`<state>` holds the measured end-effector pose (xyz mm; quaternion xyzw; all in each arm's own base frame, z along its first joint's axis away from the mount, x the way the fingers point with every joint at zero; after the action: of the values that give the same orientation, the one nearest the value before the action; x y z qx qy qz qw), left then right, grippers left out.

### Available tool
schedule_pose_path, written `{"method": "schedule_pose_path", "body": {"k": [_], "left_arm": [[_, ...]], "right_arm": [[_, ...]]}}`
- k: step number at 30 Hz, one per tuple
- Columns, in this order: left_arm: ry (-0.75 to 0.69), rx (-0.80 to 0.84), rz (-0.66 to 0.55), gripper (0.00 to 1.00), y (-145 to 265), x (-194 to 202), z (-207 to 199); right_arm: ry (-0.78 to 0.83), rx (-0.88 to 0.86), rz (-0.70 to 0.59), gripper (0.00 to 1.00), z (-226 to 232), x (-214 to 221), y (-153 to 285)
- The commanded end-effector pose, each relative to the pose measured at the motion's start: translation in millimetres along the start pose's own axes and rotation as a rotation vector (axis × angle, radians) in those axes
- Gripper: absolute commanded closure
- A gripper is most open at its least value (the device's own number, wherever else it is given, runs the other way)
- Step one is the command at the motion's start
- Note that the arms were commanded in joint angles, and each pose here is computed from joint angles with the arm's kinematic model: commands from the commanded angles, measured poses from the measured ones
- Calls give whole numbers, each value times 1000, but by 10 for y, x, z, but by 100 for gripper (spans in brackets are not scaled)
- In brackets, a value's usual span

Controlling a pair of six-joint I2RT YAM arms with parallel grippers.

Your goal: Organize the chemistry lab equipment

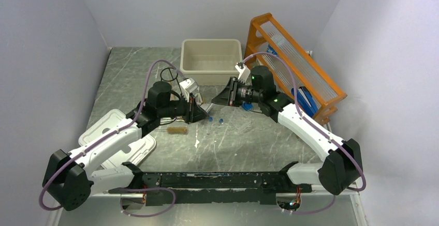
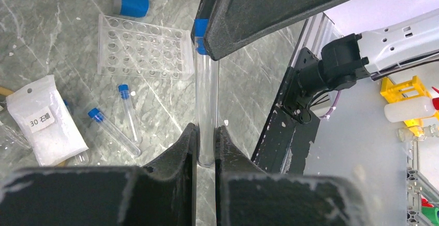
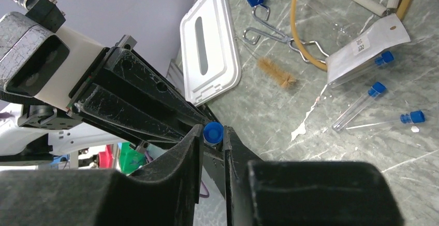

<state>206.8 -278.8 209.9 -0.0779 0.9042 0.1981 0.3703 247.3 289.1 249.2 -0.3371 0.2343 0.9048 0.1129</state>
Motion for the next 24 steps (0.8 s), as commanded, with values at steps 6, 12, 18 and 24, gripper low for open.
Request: {"method": "schedule_pose_path", "body": {"k": [6, 12, 18, 24], "left_arm": [[-48, 27, -21, 92, 49, -134, -143], [-13, -91, -71, 38, 73, -237, 8], [0, -296, -263, 24, 321, -446, 255], [21, -404, -345, 22, 500, -524, 365]], "right_arm": [[47, -31, -17, 85, 3, -69, 9], [123, 78, -64, 85, -153, -180, 62], [311, 519, -163, 87, -813, -471, 320], [441, 845, -242, 88, -1250, -554, 459]]}}
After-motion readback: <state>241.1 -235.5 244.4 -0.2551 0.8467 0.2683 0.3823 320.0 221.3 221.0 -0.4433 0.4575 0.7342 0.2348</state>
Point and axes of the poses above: each gripper's point midway between its finger pads, its own y axis back along the fingers, its own z axis along the line the jaws close on, x = y × z, the point moved 1 cm from there along y, back along the fingers, and after that the axes turned 12 degrees about y, right-handed, at the moved point
